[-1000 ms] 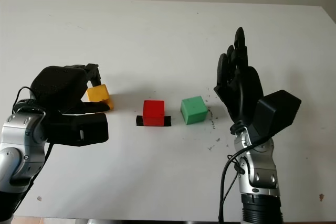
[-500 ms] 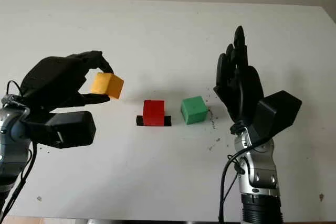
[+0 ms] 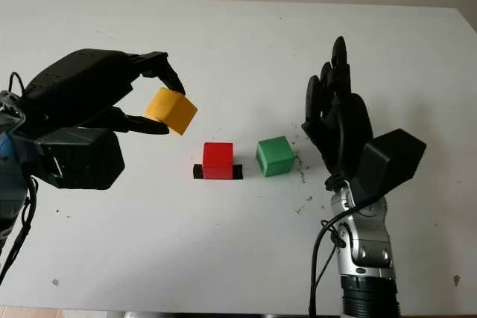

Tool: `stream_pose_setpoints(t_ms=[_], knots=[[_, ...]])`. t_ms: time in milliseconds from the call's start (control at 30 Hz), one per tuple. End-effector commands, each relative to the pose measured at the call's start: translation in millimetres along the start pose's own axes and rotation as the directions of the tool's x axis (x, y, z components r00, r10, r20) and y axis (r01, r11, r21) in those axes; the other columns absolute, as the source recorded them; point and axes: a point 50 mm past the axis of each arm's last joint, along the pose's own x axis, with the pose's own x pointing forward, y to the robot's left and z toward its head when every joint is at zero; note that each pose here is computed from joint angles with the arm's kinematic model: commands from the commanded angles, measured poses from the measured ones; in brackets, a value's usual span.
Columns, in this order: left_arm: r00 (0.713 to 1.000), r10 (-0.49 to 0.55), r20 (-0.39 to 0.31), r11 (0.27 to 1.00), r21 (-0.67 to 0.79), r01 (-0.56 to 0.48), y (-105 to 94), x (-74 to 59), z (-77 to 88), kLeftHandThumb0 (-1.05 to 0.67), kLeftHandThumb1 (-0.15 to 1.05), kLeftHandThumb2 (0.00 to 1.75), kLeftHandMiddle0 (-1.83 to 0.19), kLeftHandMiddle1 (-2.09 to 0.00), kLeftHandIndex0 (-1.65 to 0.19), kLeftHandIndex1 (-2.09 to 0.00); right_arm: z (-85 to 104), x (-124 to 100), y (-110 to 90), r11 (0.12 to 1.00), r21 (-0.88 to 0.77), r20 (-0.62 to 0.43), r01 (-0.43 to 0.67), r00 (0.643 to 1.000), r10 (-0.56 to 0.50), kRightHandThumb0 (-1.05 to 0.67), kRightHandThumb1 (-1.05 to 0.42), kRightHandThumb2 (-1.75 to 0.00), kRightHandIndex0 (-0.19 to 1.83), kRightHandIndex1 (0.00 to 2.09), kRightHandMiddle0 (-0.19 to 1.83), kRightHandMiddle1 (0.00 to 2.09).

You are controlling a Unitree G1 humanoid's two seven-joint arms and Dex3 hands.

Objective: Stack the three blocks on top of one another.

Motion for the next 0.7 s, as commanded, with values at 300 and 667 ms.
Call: stream_pose_setpoints(t_ms=[300, 667], knots=[[0.99, -0.074, 0.123, 0.983, 0.174, 0.052, 9.2, 20.5, 28.4, -0.36, 1.02, 0.05, -0.31, -0.05, -0.35, -1.36, -1.7, -1, 2, 1.0, -0.012, -0.005, -0.004, 1.0, 0.004, -0.68, -1.05, -0.63, -0.19, 0.0, -0.19, 0.0], [0.972, -0.132, 0.194, 0.978, 0.187, 0.095, 0.4, 29.1, 46.8, -0.33, 1.0, 0.05, -0.28, -0.04, -0.35, -1.3, -2.8, -2, 5, 1.0, -0.007, -0.016, 0.006, 1.0, -0.006, -0.71, -1.05, -0.62, -0.19, 0.0, -0.19, 0.0]])
